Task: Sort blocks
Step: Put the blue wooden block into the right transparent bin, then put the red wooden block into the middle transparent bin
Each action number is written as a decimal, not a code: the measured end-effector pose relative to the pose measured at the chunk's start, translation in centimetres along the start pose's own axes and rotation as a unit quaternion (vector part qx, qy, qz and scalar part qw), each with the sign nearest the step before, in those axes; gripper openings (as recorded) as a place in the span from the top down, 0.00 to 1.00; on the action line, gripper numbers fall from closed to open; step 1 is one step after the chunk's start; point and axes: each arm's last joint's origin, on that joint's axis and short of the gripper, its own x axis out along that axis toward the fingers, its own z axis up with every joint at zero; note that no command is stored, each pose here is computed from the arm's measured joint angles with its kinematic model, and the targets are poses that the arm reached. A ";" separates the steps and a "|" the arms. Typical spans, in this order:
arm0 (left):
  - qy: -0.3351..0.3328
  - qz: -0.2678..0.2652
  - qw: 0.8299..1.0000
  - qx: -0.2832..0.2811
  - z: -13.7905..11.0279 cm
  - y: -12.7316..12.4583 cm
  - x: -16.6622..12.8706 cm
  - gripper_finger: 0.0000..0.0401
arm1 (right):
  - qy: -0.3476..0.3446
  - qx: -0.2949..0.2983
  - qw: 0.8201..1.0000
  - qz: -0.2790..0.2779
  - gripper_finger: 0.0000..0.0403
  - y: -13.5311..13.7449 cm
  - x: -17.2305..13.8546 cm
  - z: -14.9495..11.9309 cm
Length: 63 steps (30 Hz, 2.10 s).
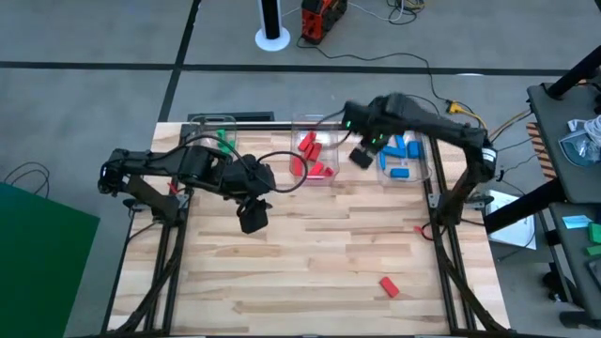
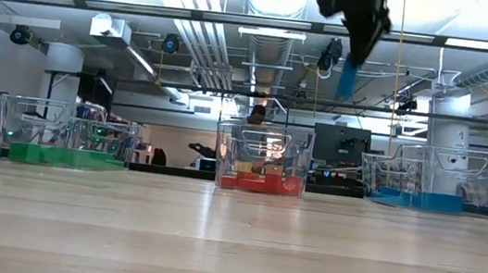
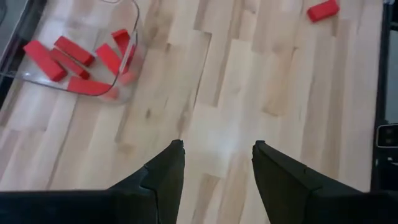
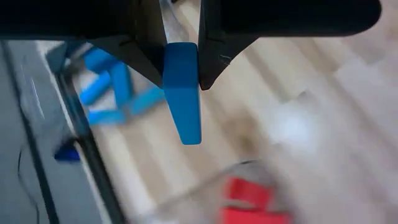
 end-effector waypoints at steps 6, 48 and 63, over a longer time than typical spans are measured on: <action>0.017 0.012 1.000 -0.001 -0.4 0.2 0.0 0.59 | 0.065 0.120 0.990 -0.028 0.87 -8.1 3.4 -0.8; -0.093 0.024 0.995 0.038 1.7 0.1 -0.1 0.59 | -0.032 0.244 0.969 -0.028 0.98 -11.3 3.1 -6.1; -0.158 -0.004 0.983 0.093 4.9 -3.5 5.5 0.59 | -0.184 0.123 0.966 0.133 0.98 1.9 -5.7 -13.2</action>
